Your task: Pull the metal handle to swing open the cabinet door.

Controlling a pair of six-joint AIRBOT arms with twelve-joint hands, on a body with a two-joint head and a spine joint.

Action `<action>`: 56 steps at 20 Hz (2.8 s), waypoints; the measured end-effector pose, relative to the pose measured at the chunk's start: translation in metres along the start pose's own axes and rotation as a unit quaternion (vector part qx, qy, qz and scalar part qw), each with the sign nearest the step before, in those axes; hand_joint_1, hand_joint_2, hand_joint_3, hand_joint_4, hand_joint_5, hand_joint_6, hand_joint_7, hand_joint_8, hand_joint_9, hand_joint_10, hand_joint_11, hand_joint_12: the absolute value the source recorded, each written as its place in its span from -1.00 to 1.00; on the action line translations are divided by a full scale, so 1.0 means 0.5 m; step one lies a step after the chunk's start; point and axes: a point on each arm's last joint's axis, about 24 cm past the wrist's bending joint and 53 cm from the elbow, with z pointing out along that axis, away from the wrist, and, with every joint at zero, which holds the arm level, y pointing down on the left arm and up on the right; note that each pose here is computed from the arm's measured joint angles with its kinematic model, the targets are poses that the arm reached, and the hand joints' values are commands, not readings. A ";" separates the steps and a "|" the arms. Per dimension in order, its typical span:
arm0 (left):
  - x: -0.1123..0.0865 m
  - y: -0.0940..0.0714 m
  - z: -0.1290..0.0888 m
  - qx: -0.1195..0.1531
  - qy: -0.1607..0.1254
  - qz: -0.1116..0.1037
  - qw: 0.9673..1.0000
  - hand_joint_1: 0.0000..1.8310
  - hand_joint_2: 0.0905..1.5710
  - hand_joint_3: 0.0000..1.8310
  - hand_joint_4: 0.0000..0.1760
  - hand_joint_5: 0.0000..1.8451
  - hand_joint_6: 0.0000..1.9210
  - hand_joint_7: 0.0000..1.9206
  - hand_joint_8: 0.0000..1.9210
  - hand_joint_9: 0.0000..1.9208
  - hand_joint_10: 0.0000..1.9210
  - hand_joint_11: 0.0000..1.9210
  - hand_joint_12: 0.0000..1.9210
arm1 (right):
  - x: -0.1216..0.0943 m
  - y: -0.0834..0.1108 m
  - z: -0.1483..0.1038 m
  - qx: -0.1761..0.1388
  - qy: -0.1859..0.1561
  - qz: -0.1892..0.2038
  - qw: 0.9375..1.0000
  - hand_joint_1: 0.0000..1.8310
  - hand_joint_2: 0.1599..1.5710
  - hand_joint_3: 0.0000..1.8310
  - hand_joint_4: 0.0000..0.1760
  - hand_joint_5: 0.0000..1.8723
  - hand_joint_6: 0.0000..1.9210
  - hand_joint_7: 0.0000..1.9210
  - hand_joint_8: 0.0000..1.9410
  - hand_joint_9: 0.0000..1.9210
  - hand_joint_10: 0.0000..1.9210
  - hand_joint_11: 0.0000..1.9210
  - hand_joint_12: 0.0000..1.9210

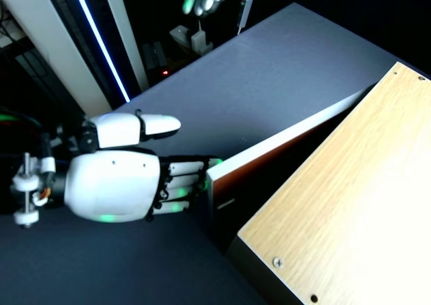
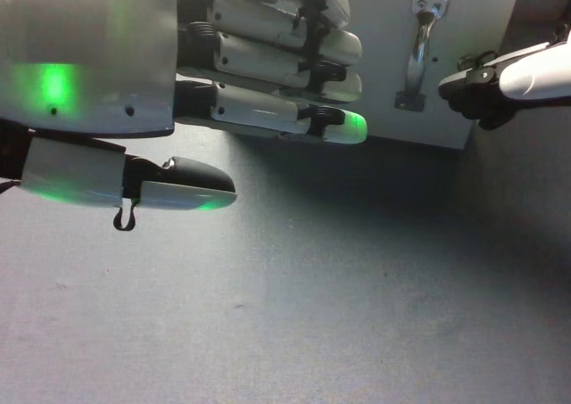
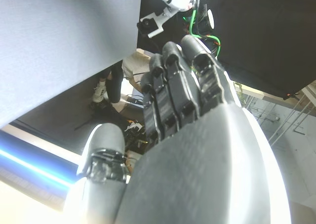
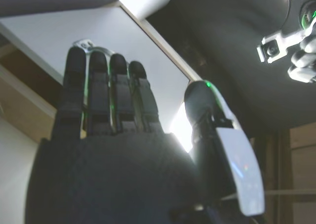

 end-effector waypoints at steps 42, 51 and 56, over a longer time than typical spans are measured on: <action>0.000 0.000 0.000 0.000 0.000 0.000 1.000 -1.00 0.99 -0.98 -1.00 -0.58 -1.00 -0.56 -1.00 -0.60 -1.00 -1.00 -0.10 | -0.134 -0.072 -0.043 0.082 -0.012 -0.326 0.942 -1.00 0.90 -0.99 -1.00 -0.73 -0.99 -0.73 -1.00 -0.75 -1.00 -1.00 -0.23; 0.000 0.000 0.000 0.000 0.000 0.000 1.000 -1.00 1.00 -0.99 -1.00 -0.59 -1.00 -0.57 -1.00 -0.62 -1.00 -1.00 -0.12 | -0.150 -0.061 -0.026 0.079 -0.049 -0.257 0.962 -1.00 0.90 -1.00 -1.00 -0.73 -1.00 -0.74 -1.00 -0.76 -1.00 -1.00 -0.26; 0.000 0.000 0.000 0.000 0.000 0.000 1.000 -1.00 1.00 -0.99 -1.00 -0.58 -1.00 -0.56 -1.00 -0.60 -1.00 -1.00 -0.08 | -0.156 -0.051 -0.022 0.070 -0.065 -0.222 0.970 -1.00 0.89 -1.00 -1.00 -0.74 -1.00 -0.74 -1.00 -0.76 -1.00 -1.00 -0.27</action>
